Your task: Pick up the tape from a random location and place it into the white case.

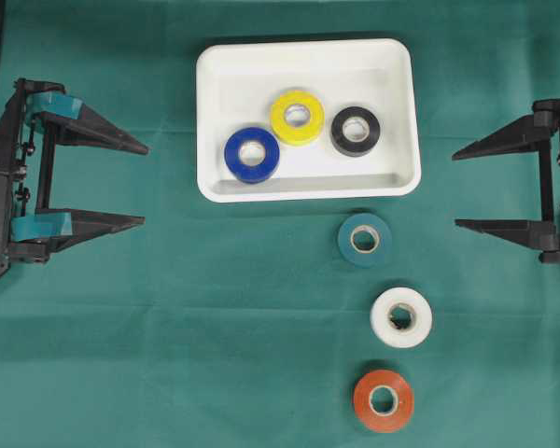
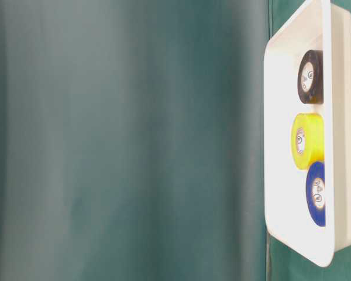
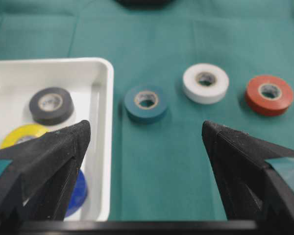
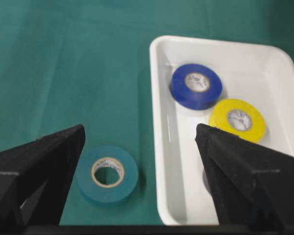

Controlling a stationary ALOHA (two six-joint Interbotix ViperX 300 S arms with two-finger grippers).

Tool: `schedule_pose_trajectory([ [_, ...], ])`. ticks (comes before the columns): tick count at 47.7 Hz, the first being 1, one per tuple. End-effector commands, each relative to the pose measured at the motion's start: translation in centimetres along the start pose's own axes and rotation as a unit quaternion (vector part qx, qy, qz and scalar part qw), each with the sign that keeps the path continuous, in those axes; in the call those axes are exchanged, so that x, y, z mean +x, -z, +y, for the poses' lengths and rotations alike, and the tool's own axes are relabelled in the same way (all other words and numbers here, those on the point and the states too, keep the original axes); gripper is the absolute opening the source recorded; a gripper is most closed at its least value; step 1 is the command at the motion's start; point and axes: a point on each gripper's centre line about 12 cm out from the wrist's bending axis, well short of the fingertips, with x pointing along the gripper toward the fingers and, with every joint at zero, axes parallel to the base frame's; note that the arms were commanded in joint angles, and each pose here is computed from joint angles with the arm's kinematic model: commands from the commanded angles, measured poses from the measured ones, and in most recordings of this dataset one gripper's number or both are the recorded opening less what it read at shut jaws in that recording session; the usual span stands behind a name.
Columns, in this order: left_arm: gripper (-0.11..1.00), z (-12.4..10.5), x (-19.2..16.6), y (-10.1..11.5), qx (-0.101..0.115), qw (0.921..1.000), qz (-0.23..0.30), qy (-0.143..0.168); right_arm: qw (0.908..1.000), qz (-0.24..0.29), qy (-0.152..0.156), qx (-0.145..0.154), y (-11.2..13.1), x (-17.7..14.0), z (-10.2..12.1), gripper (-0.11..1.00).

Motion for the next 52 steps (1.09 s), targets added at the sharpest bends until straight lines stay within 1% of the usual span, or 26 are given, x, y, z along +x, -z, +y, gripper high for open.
schedule_pose_trajectory([
  [1, 0.96, 0.1, -0.1, -0.5, 0.0, 0.9999, -0.016, -0.002, 0.9998, -0.021, 0.0, -0.001, -1.2, -0.2, 0.0, 0.88],
  [9, 0.96, 0.1, -0.5, 0.5, 0.0, 0.9996, -0.027, -0.001, 0.9996, -0.03, -0.001, -0.002, -1.0, -0.4, 0.0, 0.88],
  [18, 0.96, 0.0, -1.3, 2.2, -0.001, 0.9988, -0.048, -0.001, 0.9993, -0.036, -0.004, -0.002, -0.3, -0.7, 0.0, 0.88],
  [27, 0.96, 0.0, -1.6, 4.1, -0.004, 0.9988, -0.048, -0.001, 0.9991, -0.043, -0.007, -0.001, 0.5, -0.8, 0.1, 0.88],
  [32, 0.96, 0.0, -1.5, 4.5, -0.004, 0.9988, -0.048, -0.001, 0.9989, -0.046, -0.008, -0.001, 0.6, -0.8, 0.1, 0.88],
  [52, 0.96, 0.0, -1.4, 4.6, -0.003, 0.999, -0.045, -0.001, 0.9989, -0.047, -0.009, -0.001, 0.5, -0.8, 0.2, 0.88],
])
